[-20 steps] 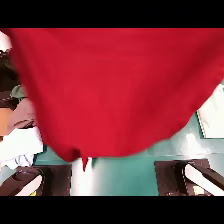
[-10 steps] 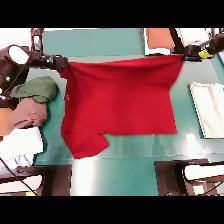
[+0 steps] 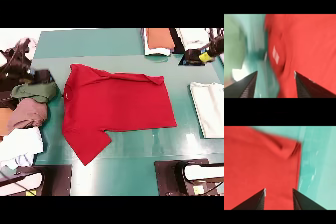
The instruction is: Fold the shirts.
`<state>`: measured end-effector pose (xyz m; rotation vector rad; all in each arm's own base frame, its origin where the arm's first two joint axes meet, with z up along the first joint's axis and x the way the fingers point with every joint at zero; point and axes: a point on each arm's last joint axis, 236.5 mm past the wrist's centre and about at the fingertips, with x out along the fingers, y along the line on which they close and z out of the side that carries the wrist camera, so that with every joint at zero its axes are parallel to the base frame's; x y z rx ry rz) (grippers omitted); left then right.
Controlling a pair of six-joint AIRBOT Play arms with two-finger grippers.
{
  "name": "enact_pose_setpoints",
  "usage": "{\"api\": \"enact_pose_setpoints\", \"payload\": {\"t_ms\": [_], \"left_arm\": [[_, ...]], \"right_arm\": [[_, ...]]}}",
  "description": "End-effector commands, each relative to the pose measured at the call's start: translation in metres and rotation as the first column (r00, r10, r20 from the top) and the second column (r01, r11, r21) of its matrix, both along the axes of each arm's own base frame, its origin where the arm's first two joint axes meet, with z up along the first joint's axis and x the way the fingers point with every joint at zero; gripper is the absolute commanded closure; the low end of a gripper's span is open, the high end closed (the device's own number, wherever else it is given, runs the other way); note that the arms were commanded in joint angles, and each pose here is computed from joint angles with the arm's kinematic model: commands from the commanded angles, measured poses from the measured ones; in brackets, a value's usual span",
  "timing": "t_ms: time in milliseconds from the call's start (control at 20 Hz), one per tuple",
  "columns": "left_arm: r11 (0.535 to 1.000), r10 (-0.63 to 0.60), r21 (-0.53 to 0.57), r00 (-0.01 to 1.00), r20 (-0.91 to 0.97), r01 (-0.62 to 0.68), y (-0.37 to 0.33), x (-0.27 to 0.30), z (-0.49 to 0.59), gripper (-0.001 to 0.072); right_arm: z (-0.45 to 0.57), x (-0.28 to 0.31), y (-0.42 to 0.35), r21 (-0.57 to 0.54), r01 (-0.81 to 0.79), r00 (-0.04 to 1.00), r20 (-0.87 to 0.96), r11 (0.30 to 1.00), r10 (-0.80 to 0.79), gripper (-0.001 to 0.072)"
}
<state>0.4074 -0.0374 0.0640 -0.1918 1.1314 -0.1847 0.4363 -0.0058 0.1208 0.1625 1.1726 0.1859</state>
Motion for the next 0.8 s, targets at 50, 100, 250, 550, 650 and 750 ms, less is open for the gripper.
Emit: {"api": "enact_pose_setpoints", "payload": {"t_ms": [50, 100, 250, 550, 650, 750], "left_arm": [[0.998, 0.048, -0.021, 0.979, -0.196, -0.053, -0.004, -0.109, -0.073, 0.0158], [0.998, 0.051, -0.024, 0.972, -0.230, -0.058, -0.009, -0.130, -0.087, 0.0158], [0.999, 0.015, -0.032, 0.948, -0.318, -0.026, -0.028, -0.172, -0.117, 0.0158], [0.994, 0.016, -0.093, 0.939, -0.344, -0.051, -0.062, -0.191, -0.148, 0.0158], [0.994, 0.024, -0.091, 0.934, -0.357, -0.061, -0.062, -0.194, -0.151, 0.0159], [0.994, 0.032, -0.093, 0.945, -0.325, -0.065, -0.061, -0.185, -0.148, 0.0348]], "right_arm": [[-0.026, -0.049, 0.017, 0.008, -0.017, 0.999, -0.039, 1.000, 0.017, 0.0331], [-0.028, -0.051, 0.019, 0.006, -0.012, 1.000, -0.018, 1.000, 0.012, 0.0330], [-0.025, -0.058, 0.032, 0.036, -0.009, 0.999, 0.035, 0.999, 0.008, 0.0330], [-0.013, -0.072, 0.036, 0.048, -0.011, 0.998, 0.063, 0.999, 0.008, 0.0330], [-0.007, -0.075, 0.032, 0.047, -0.001, 0.997, 0.074, 0.999, -0.002, 0.0331], [-0.003, -0.078, 0.024, 0.045, 0.019, 0.996, 0.081, 0.999, -0.023, 0.0330]]}}
